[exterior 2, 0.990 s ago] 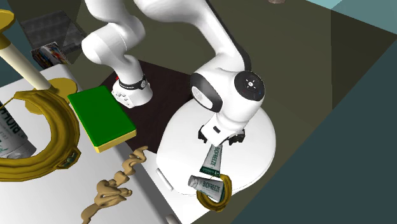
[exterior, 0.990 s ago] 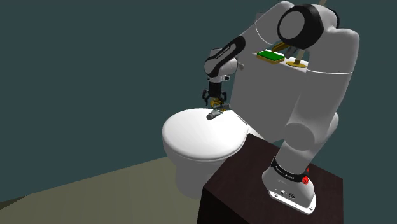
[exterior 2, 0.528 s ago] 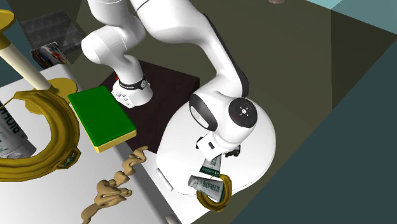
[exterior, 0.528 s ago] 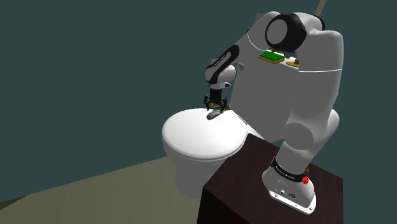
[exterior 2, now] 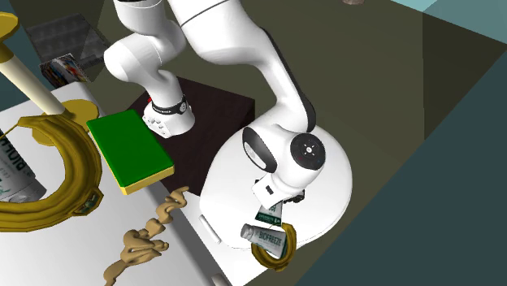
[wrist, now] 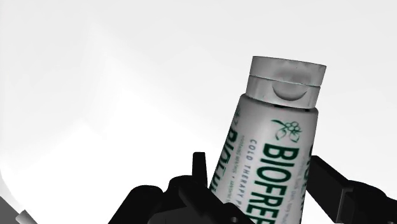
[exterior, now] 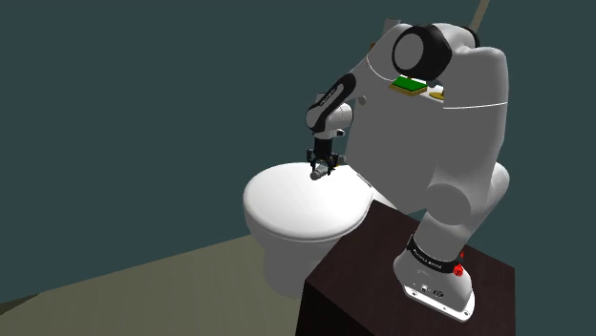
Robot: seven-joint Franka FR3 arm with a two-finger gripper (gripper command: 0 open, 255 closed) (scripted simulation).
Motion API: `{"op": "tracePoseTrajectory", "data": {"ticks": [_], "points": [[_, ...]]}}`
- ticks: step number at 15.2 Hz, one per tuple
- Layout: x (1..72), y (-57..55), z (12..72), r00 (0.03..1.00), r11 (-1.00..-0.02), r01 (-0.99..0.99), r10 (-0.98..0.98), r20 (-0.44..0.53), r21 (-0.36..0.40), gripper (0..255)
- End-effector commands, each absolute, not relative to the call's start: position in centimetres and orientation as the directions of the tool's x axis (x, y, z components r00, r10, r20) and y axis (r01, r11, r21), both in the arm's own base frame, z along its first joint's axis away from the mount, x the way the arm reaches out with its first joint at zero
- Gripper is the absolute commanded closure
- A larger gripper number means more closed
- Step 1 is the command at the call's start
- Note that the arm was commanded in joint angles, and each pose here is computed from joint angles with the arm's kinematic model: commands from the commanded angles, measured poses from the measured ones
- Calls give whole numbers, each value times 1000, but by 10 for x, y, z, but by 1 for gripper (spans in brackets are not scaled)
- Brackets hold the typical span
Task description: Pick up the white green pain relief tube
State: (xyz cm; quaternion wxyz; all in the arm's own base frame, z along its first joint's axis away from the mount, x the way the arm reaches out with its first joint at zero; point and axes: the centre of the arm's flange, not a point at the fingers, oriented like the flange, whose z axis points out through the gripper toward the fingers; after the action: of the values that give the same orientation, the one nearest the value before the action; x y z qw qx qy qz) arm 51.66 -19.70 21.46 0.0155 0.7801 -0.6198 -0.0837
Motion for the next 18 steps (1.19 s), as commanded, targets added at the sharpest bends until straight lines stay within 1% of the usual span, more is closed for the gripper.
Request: {"op": "tracePoseTrajectory", "data": {"ticks": [1,7,18], "points": [[517,-197,214,218,-231,-965,-970,-111,128,255],[516,-197,214,218,-231,-964,-970,-111,128,255],[516,-197,273,218,-231,-964,-970,-111,128,255]]}}
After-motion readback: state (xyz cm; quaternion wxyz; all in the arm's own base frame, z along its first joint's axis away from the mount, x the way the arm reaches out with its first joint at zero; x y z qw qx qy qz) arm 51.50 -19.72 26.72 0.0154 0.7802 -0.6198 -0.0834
